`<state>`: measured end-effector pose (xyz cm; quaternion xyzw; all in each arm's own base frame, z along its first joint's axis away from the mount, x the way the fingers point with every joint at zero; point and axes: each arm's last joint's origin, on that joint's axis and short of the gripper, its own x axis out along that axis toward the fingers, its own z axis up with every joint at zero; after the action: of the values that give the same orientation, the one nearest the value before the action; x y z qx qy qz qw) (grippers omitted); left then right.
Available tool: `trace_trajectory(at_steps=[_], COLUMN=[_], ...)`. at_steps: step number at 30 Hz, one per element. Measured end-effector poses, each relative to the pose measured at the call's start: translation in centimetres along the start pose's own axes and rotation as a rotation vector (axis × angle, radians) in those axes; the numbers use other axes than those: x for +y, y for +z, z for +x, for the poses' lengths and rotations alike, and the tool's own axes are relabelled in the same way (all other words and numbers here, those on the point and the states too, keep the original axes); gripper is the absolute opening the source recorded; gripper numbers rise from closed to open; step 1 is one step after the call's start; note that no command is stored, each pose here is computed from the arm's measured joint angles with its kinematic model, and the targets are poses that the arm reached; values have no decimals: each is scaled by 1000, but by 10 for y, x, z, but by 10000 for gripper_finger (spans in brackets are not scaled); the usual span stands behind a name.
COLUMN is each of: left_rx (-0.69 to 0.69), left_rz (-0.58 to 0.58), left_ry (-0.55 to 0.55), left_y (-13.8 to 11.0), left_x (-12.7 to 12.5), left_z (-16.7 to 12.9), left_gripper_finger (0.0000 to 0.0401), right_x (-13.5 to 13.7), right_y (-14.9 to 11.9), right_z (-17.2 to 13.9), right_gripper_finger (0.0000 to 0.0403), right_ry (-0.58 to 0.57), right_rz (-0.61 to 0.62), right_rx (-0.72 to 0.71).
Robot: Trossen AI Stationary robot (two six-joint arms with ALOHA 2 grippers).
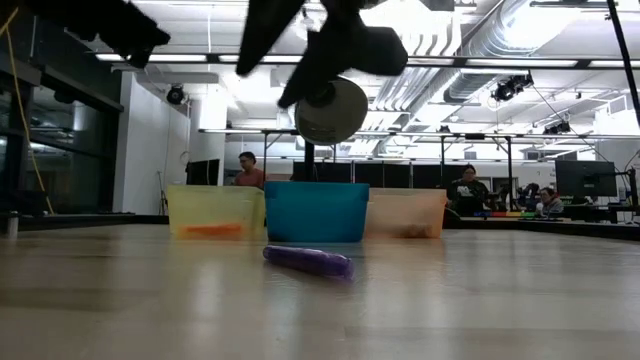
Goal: Pick & Place Markers
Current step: Put the purple mini marker into the yellow bin
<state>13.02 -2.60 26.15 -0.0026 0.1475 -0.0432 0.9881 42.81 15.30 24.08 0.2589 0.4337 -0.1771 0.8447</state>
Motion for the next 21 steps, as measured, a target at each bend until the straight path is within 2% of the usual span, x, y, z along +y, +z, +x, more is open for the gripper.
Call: trace_trajectory(at_steps=[5, 13, 17, 21], left_rx=[-24, -31, -35, -33], left_rz=[-11, -5, -2, -5], left_ry=[-21, -31, -31, -35], left_y=[-16, -24, -24, -24], left_x=[-7, -17, -21, -23], left_z=[4, 5, 4, 3], left_gripper_finger=[105, 105, 105, 105], right_x=[-12, -19, -22, -20], right_y=[1, -16, -22, -25], right_z=[11, 57, 70, 70], right_gripper_finger=[194, 194, 194, 194], right_ry=[-42, -78, -114, -136], right_rz=[40, 51, 72, 81], right_rx=[89, 233, 239, 219])
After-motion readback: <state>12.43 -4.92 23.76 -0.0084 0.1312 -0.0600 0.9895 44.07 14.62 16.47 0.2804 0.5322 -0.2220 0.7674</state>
